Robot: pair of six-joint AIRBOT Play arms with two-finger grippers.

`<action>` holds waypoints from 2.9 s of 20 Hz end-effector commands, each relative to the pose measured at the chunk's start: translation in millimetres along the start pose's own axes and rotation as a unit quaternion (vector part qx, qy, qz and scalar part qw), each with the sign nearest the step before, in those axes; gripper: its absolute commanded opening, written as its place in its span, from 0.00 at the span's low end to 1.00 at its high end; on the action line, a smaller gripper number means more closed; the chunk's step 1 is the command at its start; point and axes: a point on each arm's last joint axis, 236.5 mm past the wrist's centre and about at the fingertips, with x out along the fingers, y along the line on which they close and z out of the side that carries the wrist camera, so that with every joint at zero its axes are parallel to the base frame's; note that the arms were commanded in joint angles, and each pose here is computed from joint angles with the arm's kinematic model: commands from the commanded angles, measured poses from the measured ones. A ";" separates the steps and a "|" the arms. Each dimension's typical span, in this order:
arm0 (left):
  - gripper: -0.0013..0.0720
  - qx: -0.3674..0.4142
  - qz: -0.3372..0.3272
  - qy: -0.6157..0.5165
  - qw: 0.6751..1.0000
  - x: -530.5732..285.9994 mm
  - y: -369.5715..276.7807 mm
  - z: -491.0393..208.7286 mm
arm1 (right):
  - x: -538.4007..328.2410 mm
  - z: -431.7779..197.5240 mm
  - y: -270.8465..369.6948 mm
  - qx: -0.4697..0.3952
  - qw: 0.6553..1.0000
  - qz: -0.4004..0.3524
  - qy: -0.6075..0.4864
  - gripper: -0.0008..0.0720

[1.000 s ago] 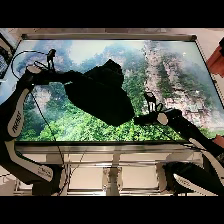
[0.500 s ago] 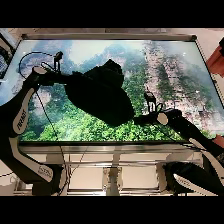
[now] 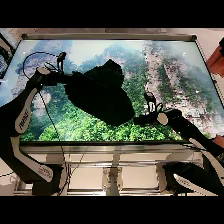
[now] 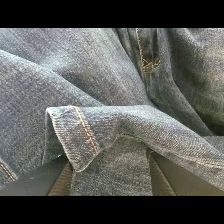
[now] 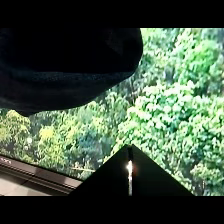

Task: Fold the clothes and pants, and hang the long-sleeved shirts on hangers.

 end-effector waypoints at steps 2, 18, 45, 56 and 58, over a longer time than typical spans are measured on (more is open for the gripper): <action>0.67 0.010 -0.003 -0.002 1.000 -1.9 -4.5 3.5 | 0.0 0.2 0.2 0.000 1.000 0.000 0.000 0.06; 0.05 -0.040 0.239 0.084 0.967 -220.1 69.3 -24.7 | -0.2 -4.0 -0.5 -0.026 1.000 -0.001 0.009 0.21; 0.05 -0.410 0.607 0.134 0.668 -516.3 116.2 -296.4 | 19.0 244.6 10.3 -0.056 0.982 0.177 -0.046 0.54; 0.05 -0.428 0.558 0.042 0.710 -493.8 69.9 -264.3 | 76.9 315.0 52.9 -0.120 0.972 0.155 -0.130 0.54; 0.05 -0.422 0.557 0.022 0.715 -494.4 62.2 -256.8 | 77.1 318.4 59.8 -0.124 0.970 0.155 -0.141 0.54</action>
